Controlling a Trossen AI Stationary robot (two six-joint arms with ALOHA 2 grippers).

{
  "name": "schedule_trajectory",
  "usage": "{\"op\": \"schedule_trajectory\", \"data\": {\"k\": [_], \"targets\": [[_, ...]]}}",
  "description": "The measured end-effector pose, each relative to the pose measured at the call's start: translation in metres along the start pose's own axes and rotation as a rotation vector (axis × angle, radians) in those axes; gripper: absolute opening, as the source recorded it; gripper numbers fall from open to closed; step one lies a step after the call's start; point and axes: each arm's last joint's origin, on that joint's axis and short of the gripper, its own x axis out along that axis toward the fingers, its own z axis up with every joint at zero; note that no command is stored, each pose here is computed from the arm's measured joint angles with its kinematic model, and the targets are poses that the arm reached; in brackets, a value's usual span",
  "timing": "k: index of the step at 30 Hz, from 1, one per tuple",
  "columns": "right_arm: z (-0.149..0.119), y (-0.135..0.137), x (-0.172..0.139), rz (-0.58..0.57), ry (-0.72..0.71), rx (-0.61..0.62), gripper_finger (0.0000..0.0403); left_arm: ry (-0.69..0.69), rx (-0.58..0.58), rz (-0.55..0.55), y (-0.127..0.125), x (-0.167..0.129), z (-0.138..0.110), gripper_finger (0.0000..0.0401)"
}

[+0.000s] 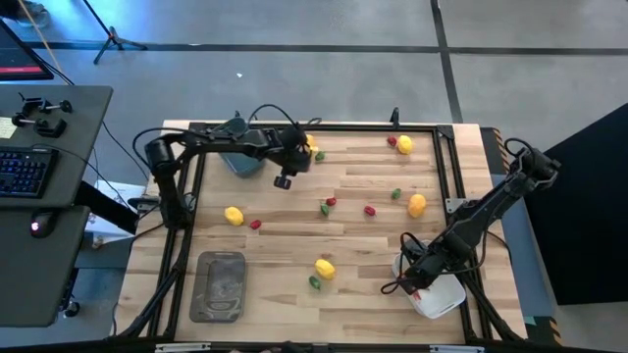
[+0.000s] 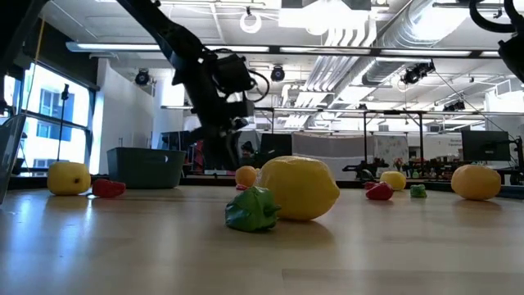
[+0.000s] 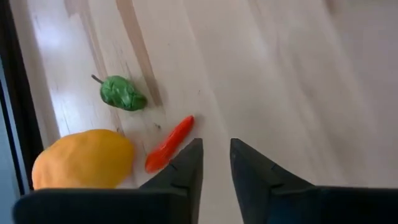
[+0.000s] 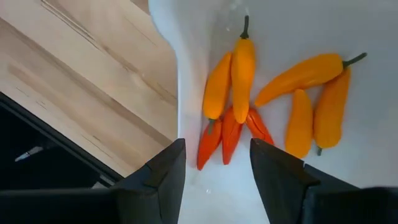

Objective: Sort produce into baskets
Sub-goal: Put the dark orange chili pepper into the white bin

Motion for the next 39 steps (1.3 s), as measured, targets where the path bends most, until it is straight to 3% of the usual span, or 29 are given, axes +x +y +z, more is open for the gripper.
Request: {"op": "schedule_trajectory", "data": {"k": [4,9,17,29,39], "targets": [[0.001,0.001,0.000,0.015,-0.023,0.006,0.0170,0.029,0.062,0.038,0.000,0.010,0.001,0.0094],[0.001,0.002,0.000,0.022,-0.044,0.005,0.0170,0.006,0.062,0.084,0.005,0.017,0.002,0.0104],[0.001,0.002,0.000,0.025,-0.043,0.021,0.0170,0.053,0.090,0.043,0.003,0.037,-0.008,0.0104],[0.001,0.004,0.000,0.047,-0.046,0.045,0.0170,0.065,0.058,0.063,0.005,0.039,-0.010,0.0104],[0.001,0.005,0.000,0.059,-0.064,0.044,0.0170,0.063,-0.001,0.146,0.021,0.037,-0.017,0.0104]]}}
